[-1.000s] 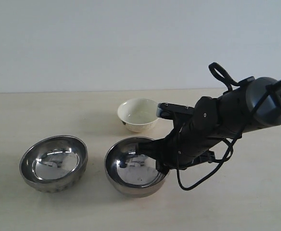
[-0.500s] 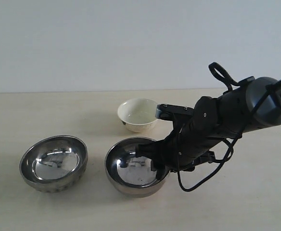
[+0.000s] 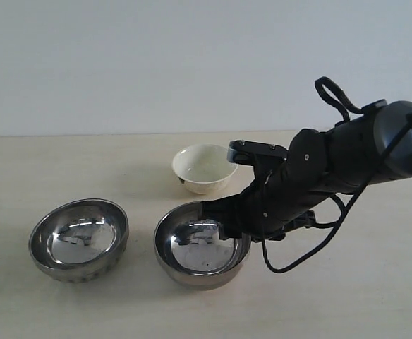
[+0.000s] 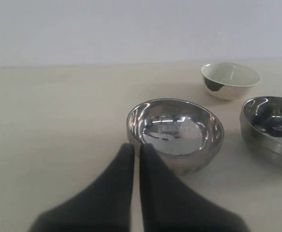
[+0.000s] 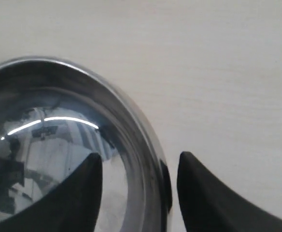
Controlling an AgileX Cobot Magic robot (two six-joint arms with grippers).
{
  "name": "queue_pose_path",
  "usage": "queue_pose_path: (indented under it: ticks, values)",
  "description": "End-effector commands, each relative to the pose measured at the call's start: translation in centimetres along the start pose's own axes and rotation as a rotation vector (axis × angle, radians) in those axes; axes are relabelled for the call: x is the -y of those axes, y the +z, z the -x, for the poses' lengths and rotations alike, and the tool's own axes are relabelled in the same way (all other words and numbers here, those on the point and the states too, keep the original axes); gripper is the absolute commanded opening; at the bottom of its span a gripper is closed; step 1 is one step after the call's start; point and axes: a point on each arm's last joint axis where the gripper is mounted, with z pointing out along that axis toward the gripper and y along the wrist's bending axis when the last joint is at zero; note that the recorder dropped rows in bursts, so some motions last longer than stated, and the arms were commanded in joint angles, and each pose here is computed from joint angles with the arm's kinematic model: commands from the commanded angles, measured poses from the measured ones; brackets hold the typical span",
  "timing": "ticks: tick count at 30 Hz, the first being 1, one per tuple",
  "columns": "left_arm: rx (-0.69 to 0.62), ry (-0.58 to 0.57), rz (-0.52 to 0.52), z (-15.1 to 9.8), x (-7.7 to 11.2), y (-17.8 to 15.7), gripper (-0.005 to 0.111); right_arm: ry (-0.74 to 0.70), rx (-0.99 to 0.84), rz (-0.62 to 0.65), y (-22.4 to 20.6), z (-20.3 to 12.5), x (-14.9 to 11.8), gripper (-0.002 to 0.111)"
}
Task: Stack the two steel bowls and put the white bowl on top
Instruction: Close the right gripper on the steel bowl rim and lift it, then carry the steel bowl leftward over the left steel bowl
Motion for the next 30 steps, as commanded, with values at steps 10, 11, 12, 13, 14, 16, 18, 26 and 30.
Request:
queue_pose_path:
  ticks: [10,11,12,13,14,16,18,26,30]
  values:
    - [0.0,-0.006,0.003,-0.1,0.0,0.0,0.004,-0.092,0.034,-0.003,-1.7,0.7,-0.4,0.043]
    - [0.0,-0.006,0.003,-0.1,0.0,0.0,0.004,-0.103,0.032,-0.006,-1.7,0.7,-0.4,0.043]
    - [0.0,-0.006,0.003,-0.1,0.0,0.0,0.004,-0.114,0.025,-0.01,-1.7,0.6,-0.3,0.043]
    - [0.0,-0.006,0.003,-0.1,0.0,0.0,0.004,-0.12,0.012,-0.013,-1.7,0.5,-0.3,0.043]
    - [0.0,-0.006,0.003,-0.1,0.0,0.0,0.004,-0.123,0.0,-0.017,-1.6,0.4,-0.2,0.043]
    - [0.0,-0.006,0.003,-0.1,0.0,0.0,0.004,-0.135,-0.014,-0.023,-1.6,0.3,-0.2,0.043]
    - [0.0,-0.006,0.003,-0.1,0.0,0.0,0.004,-0.143,-0.002,-0.022,-1.9,0.5,-0.2,0.043]
    - [0.0,-0.006,0.003,-0.1,0.0,0.0,0.004,-0.202,0.168,0.015,-6.8,2.4,-1.5,0.043]
    - [0.0,-0.006,0.003,-0.1,0.0,0.0,0.004,-0.265,0.257,0.037,-9.9,3.0,-2.2,0.043]
